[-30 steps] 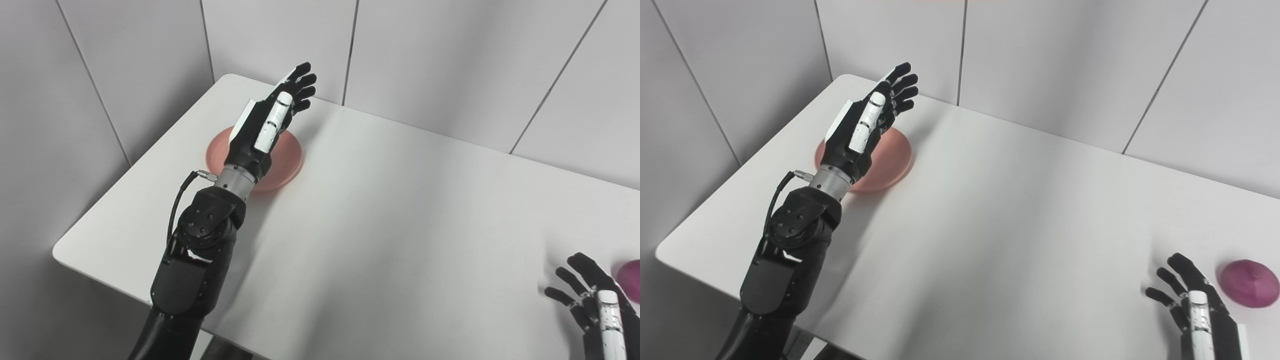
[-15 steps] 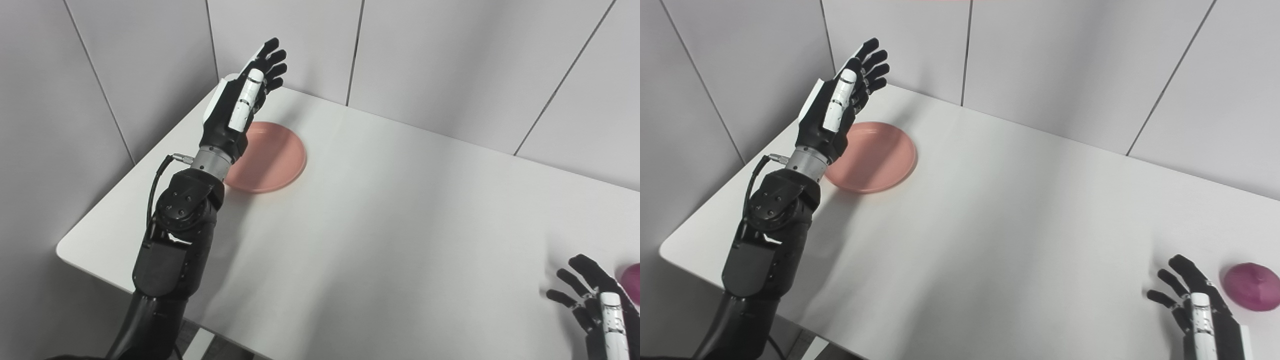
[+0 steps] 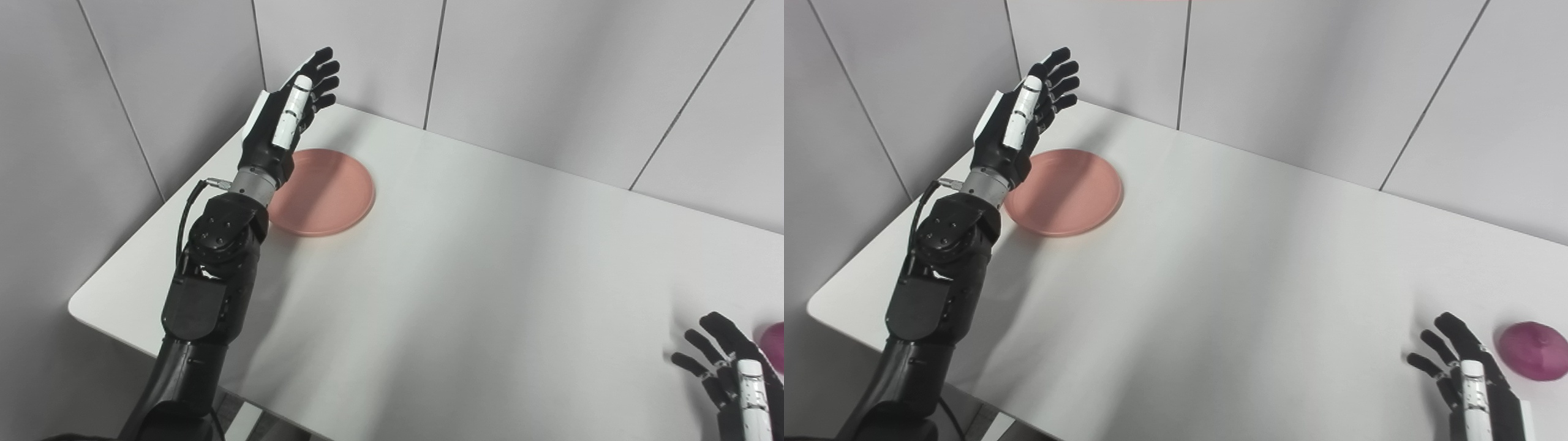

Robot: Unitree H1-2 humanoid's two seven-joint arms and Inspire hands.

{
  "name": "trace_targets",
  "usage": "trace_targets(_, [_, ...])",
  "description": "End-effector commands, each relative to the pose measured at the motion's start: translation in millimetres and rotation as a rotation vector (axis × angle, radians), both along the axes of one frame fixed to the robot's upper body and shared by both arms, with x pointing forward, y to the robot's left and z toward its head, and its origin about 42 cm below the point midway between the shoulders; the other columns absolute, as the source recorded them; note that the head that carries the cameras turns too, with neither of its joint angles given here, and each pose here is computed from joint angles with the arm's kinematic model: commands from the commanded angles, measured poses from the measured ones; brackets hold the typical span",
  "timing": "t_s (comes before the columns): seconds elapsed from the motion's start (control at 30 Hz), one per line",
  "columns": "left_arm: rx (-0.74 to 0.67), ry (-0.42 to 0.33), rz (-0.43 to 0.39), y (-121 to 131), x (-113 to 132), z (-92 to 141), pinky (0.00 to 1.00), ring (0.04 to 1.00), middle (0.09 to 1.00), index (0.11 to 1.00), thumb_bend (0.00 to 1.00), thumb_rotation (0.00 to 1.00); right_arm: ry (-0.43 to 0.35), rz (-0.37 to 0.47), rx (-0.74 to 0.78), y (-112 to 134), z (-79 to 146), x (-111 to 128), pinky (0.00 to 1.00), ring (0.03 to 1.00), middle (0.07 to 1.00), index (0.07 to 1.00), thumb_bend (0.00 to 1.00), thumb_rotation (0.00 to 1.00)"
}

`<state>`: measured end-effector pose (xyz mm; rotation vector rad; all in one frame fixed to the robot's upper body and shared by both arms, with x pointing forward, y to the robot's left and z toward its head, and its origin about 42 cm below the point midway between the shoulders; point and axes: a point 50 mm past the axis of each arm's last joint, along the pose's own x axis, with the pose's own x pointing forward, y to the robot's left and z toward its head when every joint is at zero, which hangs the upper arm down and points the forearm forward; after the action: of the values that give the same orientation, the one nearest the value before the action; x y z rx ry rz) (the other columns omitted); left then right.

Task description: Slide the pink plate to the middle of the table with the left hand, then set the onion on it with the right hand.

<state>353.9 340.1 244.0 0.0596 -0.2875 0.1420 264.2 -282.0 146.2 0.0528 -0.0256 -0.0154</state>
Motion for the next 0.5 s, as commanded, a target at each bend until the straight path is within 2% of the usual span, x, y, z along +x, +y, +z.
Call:
trace_targets(0.0, [0.029,-0.091,0.014,9,8,28,0.88,0.896,0.901,0.871,0.37,1.00,-0.056,0.008,-0.015,0,14,5,0.67,0.815,0.843,0.785,0.75,0.74])
trace_targets(0.13, [0.027,-0.081,0.037,19,11,30,0.89,0.899,0.906,0.879,0.35,1.00,-0.059,0.013,-0.012,1,15,4,0.67,0.816,0.845,0.790,0.73,0.75])
trace_targets(0.3, [0.014,-0.072,0.052,29,18,30,0.90,0.904,0.908,0.882,0.33,1.00,-0.061,0.015,-0.017,-1,14,4,0.67,0.825,0.855,0.796,0.75,0.75])
trace_targets(0.47, [-0.014,-0.068,0.073,38,23,30,0.88,0.892,0.897,0.871,0.32,1.00,-0.057,0.011,-0.018,0,14,4,0.66,0.816,0.841,0.788,0.71,0.75])
